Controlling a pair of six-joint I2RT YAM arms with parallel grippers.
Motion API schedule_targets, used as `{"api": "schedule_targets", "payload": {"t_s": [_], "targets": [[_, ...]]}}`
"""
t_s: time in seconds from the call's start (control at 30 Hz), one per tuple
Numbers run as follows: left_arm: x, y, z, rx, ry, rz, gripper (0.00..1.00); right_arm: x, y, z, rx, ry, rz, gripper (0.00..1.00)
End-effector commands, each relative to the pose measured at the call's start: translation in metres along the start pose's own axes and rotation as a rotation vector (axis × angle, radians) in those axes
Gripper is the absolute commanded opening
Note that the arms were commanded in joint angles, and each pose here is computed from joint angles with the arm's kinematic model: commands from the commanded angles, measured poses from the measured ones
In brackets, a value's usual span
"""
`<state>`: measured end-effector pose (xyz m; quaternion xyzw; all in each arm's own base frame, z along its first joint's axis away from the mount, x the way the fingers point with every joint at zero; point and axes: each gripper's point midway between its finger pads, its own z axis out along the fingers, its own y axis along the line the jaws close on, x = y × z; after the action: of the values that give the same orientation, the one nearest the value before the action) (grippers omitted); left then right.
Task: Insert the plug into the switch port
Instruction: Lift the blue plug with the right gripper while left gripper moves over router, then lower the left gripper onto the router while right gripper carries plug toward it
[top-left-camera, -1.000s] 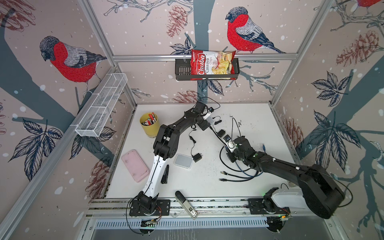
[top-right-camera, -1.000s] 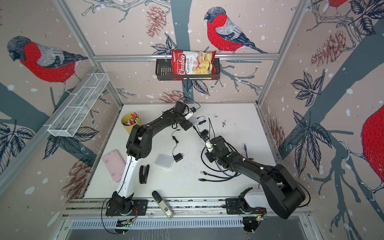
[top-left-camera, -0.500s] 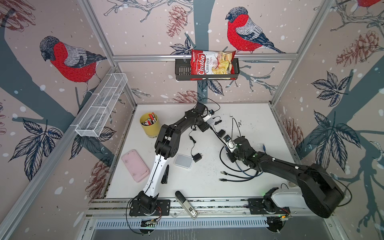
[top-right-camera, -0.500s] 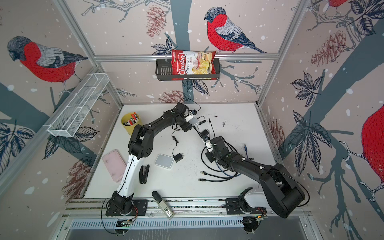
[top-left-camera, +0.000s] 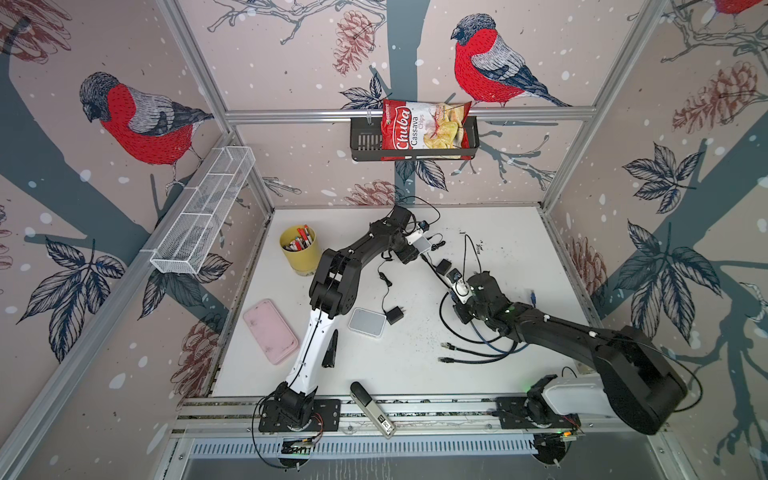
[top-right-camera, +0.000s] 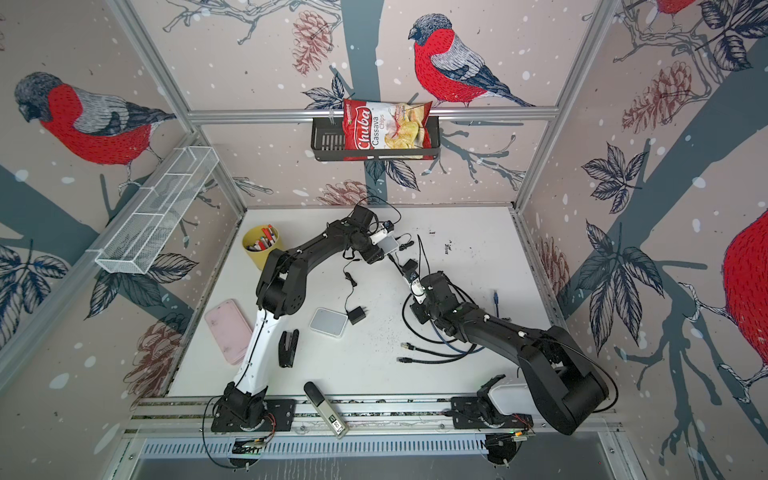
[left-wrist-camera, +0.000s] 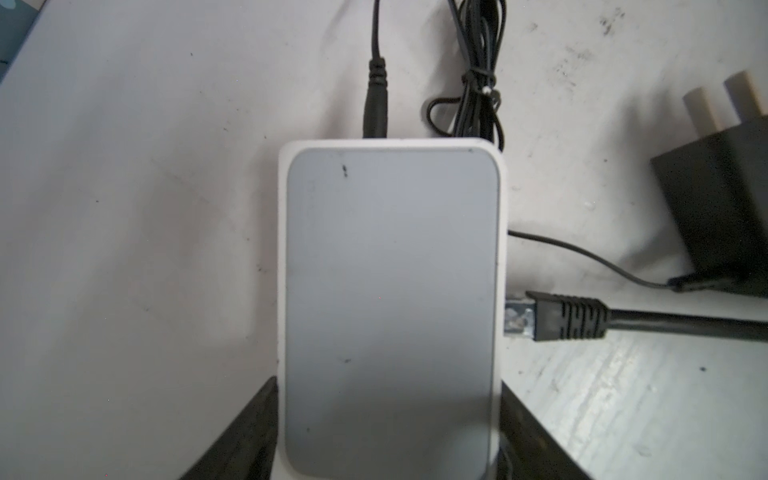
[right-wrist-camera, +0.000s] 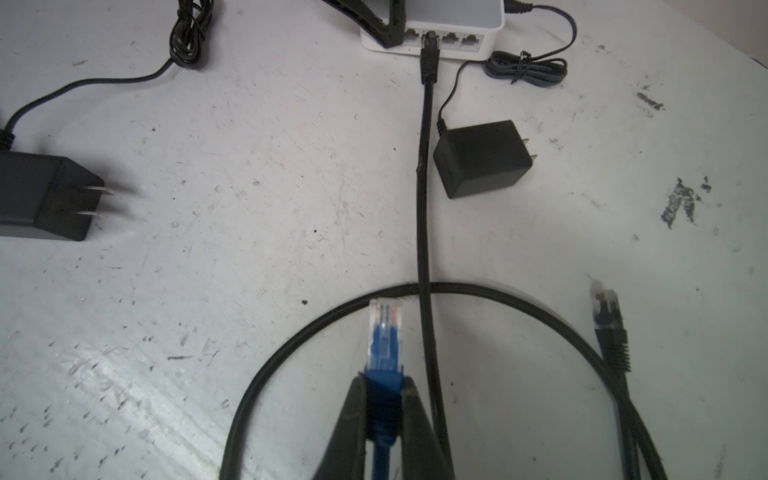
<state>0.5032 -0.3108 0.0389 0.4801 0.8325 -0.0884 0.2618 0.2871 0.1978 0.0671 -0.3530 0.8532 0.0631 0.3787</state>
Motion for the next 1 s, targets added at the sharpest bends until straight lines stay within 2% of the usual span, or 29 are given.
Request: {"api": "schedule_targets", "payload": {"t_s": [0.0,0.13,0.3,0.6,0.8,0.97], "targets": [[-0.001,-0.004,-0.015,0.006,-0.002,-0.04,0.52,-0.011,-0.005,0.001,0.026,-0.039,0.008,0.06],[-0.005,-0.01,-0.033,-0.019,-0.019,-0.095,0.52,-0.012,-0.01,0.004,0.039,-0.036,0.01,0.07],[-0.004,-0.04,-0.049,-0.017,-0.028,-0.132,0.52,-0.016,-0.009,0.01,0.024,-0.032,-0.017,0.07],[0.022,-0.096,-0.049,0.0,0.001,-0.179,0.53,-0.028,0.021,0.009,-0.081,-0.043,-0.122,0.07],[0.034,-0.106,-0.05,0.003,0.002,-0.2,0.54,-0.021,0.042,0.01,-0.16,-0.025,-0.14,0.07],[0.044,-0.112,-0.044,0.024,0.029,-0.206,0.56,-0.017,0.048,0.017,-0.162,0.013,-0.157,0.07]]}}
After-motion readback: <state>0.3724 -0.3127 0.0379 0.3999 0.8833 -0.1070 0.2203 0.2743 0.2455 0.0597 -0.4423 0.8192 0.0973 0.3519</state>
